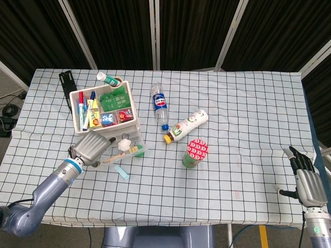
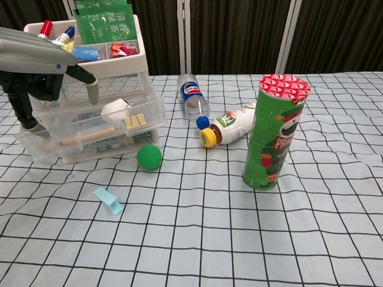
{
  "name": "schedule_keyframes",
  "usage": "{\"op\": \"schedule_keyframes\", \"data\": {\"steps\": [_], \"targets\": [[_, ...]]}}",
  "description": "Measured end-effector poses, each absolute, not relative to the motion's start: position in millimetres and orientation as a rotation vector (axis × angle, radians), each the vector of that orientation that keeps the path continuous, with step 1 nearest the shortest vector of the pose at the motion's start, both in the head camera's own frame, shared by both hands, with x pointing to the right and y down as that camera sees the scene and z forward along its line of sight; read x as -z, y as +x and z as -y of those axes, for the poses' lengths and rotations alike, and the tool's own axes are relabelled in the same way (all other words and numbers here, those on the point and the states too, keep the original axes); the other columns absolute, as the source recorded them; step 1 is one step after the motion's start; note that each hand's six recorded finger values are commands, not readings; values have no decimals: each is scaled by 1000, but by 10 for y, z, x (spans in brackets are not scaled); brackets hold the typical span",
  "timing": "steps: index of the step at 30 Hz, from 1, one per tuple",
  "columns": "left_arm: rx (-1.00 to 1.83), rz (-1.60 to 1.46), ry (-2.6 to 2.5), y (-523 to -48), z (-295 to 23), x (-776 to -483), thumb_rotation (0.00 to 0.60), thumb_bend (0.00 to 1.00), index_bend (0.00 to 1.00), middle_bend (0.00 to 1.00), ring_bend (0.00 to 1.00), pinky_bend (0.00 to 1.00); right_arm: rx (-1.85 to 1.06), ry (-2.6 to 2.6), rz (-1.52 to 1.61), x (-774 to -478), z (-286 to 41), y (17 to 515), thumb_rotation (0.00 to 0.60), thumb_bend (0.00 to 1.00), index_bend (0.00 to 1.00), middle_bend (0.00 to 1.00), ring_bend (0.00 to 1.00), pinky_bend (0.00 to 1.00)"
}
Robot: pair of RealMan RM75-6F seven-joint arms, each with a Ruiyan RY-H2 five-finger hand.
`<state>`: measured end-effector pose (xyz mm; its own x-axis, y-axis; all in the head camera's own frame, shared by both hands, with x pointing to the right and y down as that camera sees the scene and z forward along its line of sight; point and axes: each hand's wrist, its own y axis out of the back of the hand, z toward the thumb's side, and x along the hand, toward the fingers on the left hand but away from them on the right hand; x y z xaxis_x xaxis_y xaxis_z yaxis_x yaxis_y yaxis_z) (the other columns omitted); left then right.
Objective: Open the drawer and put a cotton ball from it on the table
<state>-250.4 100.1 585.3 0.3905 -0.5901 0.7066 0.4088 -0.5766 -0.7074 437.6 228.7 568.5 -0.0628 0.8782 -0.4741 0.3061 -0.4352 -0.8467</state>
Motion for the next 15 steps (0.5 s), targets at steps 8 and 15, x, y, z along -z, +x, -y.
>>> {"op": "schedule_keyframes", "data": {"steps": [8, 15], "targets": [[1386, -152, -1726, -2546, -972, -5860, 600, 0, 248, 968, 887, 812, -1526, -1721, 1266, -5691, -2288, 4381, 600, 37, 0, 0, 0, 0], [1388, -167, -1727, -2558, -909, -5900, 600, 0, 247, 968, 887, 812, -1547, -1709, 1260, -5730, -2283, 4410, 600, 37, 0, 0, 0, 0]]}}
